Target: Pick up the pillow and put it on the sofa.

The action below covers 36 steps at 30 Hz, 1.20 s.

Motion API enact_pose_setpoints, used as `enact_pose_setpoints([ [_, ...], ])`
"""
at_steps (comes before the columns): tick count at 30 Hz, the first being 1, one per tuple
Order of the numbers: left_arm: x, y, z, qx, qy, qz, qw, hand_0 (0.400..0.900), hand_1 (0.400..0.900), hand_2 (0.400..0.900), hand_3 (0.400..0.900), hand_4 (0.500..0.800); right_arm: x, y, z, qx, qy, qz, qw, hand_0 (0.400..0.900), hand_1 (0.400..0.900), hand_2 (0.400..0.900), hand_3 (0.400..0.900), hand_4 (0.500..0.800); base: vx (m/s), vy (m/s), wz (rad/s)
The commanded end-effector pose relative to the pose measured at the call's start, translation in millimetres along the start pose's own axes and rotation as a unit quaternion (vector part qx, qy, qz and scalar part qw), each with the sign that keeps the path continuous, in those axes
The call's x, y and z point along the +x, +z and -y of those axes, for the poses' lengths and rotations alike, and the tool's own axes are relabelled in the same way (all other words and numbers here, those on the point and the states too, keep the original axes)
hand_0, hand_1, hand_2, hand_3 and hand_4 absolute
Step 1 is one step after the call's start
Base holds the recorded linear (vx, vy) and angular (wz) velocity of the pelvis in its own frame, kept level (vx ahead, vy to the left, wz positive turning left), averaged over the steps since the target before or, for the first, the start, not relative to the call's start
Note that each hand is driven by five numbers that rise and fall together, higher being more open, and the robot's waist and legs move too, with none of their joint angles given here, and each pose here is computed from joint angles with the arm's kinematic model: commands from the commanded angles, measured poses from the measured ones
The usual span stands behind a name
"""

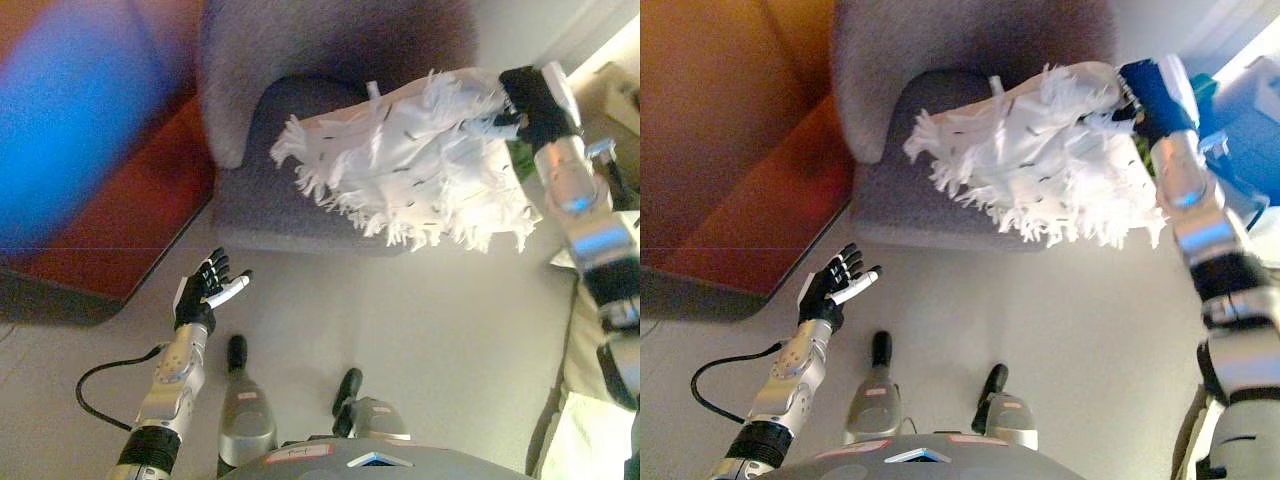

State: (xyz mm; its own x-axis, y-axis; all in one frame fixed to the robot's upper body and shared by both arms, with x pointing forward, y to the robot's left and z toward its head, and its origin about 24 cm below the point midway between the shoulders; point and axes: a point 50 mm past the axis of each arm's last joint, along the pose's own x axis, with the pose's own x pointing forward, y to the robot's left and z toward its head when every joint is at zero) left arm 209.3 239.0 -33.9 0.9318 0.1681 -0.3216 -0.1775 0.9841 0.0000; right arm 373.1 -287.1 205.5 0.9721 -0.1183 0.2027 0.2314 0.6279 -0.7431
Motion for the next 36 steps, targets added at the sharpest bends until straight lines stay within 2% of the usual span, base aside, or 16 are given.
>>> enact_pose_setpoints([
  [1, 7.4, 50, -2, 0.014, -0.035, 0.111, 0.993, 0.9, 0.9, 0.9, 0.9, 0.8, 23, 115, 131, 0.052, -0.212, 0.149, 0.965, 0.4, 0.4, 0.4, 0.4, 0.5, 0.031, -0.087, 0.29],
  [3, 8.9, 58, 1, 0.017, -0.054, 0.125, 0.991, 0.9, 0.9, 0.9, 0.9, 0.8, 28, 100, 150, 0.021, -0.234, 0.076, 0.969, 0.4, 0.4, 0.4, 0.4, 0.5, 0.02, -0.081, 0.34],
  [4, 9.4, 59, 3, 0.014, -0.054, 0.126, 0.99, 0.9, 0.9, 0.9, 0.9, 0.8, 28, 103, 152, 0.019, -0.235, 0.079, 0.969, 0.786, 0.786, 0.786, 0.786, 0.732, 0.035, -0.082, 0.41],
  [5, 9.9, 65, 8, 0.019, -0.075, 0.137, 0.988, 0.9, 0.9, 0.9, 0.9, 0.8, 24, 85, 168, -0.029, -0.255, 0.022, 0.966, 0.9, 0.9, 0.9, 0.9, 0.8, 0.052, -0.083, 0.36],
  [6, 11.5, 70, 10, 0.024, -0.086, 0.144, 0.985, 0.9, 0.9, 0.9, 0.9, 0.8, 21, 79, 178, -0.057, -0.256, -0.009, 0.965, 0.9, 0.9, 0.9, 0.9, 0.8, 0.081, -0.106, 0.4],
  [8, 12.2, 76, 15, 0.025, -0.099, 0.154, 0.983, 0.9, 0.9, 0.9, 0.9, 0.8, 10, 73, 200, -0.045, -0.306, -0.033, 0.95, 0.9, 0.9, 0.9, 0.9, 0.8, 0.067, -0.061, 0.23],
  [10, 12.8, 76, 16, 0.026, -0.097, 0.154, 0.983, 0.9, 0.9, 0.9, 0.9, 0.8, 4, 74, 212, -0.012, -0.335, -0.031, 0.942, 0.9, 0.9, 0.9, 0.9, 0.8, 0.049, -0.041, 0.19],
  [12, 14.4, 77, 15, 0.028, -0.093, 0.152, 0.984, 0.9, 0.9, 0.9, 0.9, 0.8, 7, 77, 209, -0.032, -0.329, -0.03, 0.943, 0.9, 0.9, 0.9, 0.9, 0.8, 0.04, -0.005, 0.08],
  [19, 18.3, 69, 20, 0.034, -0.077, 0.138, 0.987, 0.9, 0.9, 0.9, 0.9, 0.8, 25, 100, 163, 0.048, -0.302, 0.063, 0.95, 0.9, 0.9, 0.9, 0.9, 0.8, 0.037, 0.025, -0.1],
  [25, 19.7, 61, 19, 0.032, -0.055, 0.122, 0.99, 0.9, 0.9, 0.9, 0.9, 0.8, 20, 115, 106, 0.132, -0.236, 0.175, 0.947, 0.9, 0.9, 0.9, 0.9, 0.8, 0.014, 0.069, -0.32],
  [29, 20.5, 57, 18, 0.029, -0.042, 0.117, 0.992, 0.9, 0.9, 0.9, 0.9, 0.8, -2, 96, 56, 0.179, -0.178, 0.211, 0.944, 0.9, 0.9, 0.9, 0.9, 0.8, 0.032, 0.065, -0.32],
  [36, 18.0, 47, 15, 0.025, -0.027, 0.103, 0.994, 0.9, 0.9, 0.9, 0.9, 0.8, -81, 32, -36, 0.291, -0.077, 0.173, 0.938, 0.9, 0.9, 0.9, 0.9, 0.8, 0.016, 0.054, -0.37],
])
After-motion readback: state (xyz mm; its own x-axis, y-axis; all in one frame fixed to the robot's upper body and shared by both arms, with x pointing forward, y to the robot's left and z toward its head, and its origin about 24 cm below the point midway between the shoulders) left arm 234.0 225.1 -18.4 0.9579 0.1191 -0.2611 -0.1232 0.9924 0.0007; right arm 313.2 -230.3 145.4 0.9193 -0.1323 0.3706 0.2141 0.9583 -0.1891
